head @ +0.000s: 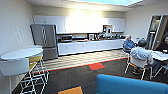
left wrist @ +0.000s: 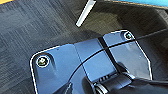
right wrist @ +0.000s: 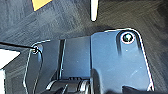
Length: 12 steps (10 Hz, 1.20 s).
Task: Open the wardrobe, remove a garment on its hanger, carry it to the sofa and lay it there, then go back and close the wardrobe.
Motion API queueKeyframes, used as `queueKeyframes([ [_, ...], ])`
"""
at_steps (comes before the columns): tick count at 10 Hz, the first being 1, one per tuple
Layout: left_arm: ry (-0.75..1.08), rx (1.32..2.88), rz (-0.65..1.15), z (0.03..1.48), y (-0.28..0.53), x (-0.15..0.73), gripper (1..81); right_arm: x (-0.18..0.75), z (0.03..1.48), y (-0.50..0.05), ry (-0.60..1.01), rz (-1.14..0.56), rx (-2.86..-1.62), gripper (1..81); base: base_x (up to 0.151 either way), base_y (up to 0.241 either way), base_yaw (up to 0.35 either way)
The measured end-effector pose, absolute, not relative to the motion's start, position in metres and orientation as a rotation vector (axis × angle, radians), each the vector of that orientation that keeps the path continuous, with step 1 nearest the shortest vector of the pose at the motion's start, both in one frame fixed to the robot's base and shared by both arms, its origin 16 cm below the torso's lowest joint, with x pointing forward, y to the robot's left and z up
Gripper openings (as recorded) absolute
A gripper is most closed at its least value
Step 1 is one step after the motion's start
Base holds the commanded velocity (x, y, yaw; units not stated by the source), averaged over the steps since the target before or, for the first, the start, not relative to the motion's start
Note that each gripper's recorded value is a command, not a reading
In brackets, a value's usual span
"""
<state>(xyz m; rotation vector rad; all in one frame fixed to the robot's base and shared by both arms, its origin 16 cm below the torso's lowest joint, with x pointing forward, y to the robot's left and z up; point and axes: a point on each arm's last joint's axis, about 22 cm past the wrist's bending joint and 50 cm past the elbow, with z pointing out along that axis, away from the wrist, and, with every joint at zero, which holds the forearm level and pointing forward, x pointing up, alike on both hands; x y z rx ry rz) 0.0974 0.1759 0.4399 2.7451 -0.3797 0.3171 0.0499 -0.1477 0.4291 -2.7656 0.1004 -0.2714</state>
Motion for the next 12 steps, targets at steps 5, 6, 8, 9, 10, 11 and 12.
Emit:
queueKeyframes([
  [5,-0.38,2.745,0.317,0.44,0.176,0.0974,81.1,0.0473,0.4286,-0.149,0.1,-0.264,-2.768,81.1,0.0,0.0,0.215],
  [6,-0.38,2.744,0.319,0.4402,0.1753,0.0981,81.1,0.0485,0.4288,-0.149,0.1,-0.268,-2.768,81.1,0.0,0.0,0.251],
  [8,-0.38,2.744,0.317,0.4401,0.1753,0.0974,81.1,0.0492,0.4287,-0.1497,0.1,-0.269,-2.769,81.1,0.0,0.0,0.27],
  [9,-0.38,2.744,0.317,0.44,0.176,0.0974,81.1,0.0493,0.4288,-0.1494,0.1,-0.269,-2.768,81.1,0.0,0.0,0.285],
  [10,-0.38,2.744,0.317,0.44,0.1759,0.0974,81.1,0.0487,0.4287,-0.1497,0.1,-0.267,-2.769,81.1,0.0,0.0,0.285],
  [11,-0.379,2.744,0.317,0.44,0.1757,0.0971,81.1,0.05,0.4289,-0.1497,0.1,-0.271,-2.768,81.1,0.0,0.0,0.29],
  [12,-0.38,2.744,0.317,0.44,0.1759,0.0974,81.1,0.0489,0.4287,-0.1497,0.1,-0.269,-2.769,81.1,0.0,0.0,0.29],
])
